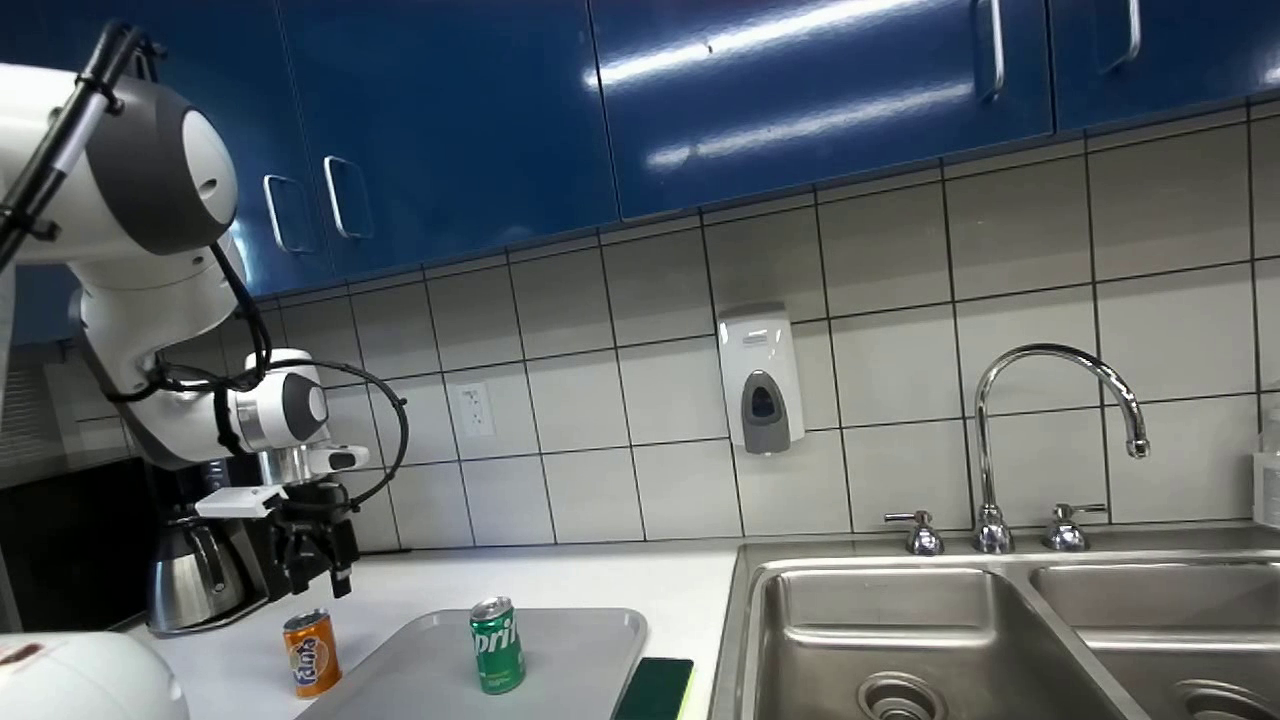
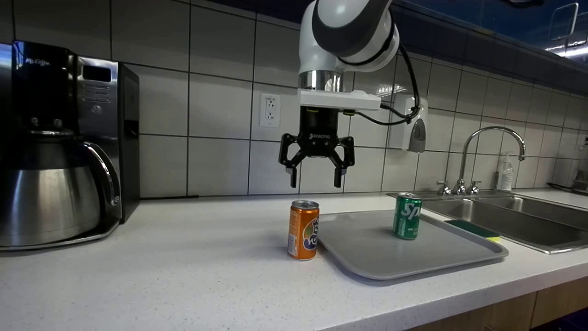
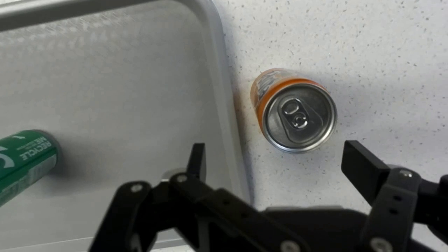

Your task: Put the cans on the tray.

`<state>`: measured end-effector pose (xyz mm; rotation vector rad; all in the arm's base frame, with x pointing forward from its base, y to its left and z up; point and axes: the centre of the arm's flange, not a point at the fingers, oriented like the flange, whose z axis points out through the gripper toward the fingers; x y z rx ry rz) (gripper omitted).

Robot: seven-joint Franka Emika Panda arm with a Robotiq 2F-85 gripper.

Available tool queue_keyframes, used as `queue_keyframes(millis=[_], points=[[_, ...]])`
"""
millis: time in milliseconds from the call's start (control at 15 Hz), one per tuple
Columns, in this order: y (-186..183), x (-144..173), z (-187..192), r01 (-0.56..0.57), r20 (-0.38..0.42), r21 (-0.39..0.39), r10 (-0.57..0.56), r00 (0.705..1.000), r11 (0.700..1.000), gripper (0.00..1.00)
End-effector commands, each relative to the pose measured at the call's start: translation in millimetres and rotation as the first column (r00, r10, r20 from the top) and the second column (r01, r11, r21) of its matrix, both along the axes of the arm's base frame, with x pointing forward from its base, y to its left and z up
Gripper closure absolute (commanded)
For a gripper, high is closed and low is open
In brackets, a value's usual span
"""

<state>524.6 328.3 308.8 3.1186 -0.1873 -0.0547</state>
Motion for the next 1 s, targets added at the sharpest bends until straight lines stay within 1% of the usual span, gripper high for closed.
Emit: queue_keyframes(millis=[0,333,933], points=[[8.6,8.8,-4.1,-0.032,0.009,0.042,0.032,0.999,0.999,0.00],[14.5,2.7,-31.9,-0.052,-0.034,0.060,0.054,0.998,0.997,0.00],[18.6,13.2,-49.9,-0.096,-0.042,0.061,0.098,0.994,0.994,0.00]])
